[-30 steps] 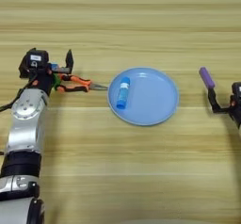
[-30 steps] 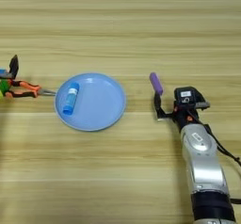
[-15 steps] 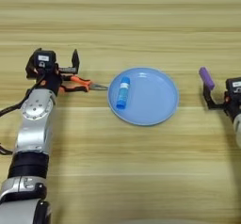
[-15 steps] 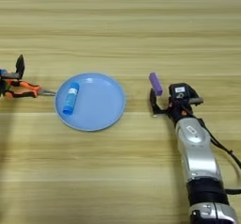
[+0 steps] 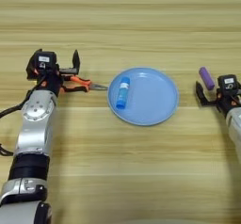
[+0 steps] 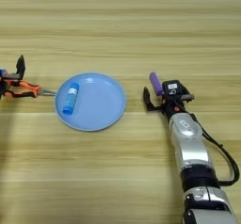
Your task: Move the objects on the table
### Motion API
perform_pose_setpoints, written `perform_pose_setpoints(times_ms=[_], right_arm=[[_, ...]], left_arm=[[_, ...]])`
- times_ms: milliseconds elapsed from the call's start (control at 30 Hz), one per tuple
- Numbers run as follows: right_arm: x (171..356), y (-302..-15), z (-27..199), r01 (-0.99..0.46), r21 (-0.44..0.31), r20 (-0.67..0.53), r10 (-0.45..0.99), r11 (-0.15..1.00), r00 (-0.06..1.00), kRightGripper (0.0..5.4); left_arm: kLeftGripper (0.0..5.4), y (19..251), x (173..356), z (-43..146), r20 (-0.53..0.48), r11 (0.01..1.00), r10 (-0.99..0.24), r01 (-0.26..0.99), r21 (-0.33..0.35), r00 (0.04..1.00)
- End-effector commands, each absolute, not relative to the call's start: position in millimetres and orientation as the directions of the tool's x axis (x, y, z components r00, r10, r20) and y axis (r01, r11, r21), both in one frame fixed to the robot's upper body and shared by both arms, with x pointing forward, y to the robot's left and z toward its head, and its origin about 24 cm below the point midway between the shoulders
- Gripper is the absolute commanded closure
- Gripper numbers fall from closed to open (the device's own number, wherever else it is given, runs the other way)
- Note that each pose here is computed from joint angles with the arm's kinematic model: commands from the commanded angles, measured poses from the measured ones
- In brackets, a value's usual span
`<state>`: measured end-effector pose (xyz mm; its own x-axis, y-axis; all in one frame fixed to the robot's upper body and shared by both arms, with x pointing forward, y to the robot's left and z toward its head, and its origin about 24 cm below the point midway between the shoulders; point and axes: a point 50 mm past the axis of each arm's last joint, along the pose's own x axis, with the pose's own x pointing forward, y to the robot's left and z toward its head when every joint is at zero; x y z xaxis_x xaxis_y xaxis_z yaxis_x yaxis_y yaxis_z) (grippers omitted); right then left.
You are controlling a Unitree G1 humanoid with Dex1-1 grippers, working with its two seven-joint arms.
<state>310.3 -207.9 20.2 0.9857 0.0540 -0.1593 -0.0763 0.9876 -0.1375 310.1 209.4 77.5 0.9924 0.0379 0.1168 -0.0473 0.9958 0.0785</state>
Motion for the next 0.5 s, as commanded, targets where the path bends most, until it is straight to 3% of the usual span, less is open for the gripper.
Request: perform_pose_setpoints(times_ms=[33, 500], right_arm=[[318.0, -203.9, 20.0, -0.087, -0.133, -0.162, 0.065, 0.987, 0.985, 0.00], [325.9, -205.1, 6.3, -0.083, -0.121, -0.218, 0.055, 0.989, 0.974, 0.00]], left_arm=[[0.02, 208.6, 307.7, 79.1, 0.113, 0.995, 0.040, -0.050, 0.082, 0.993], [0.02, 209.2, 307.4, 80.0, 0.112, 0.995, 0.045, -0.054, 0.083, 0.993]])
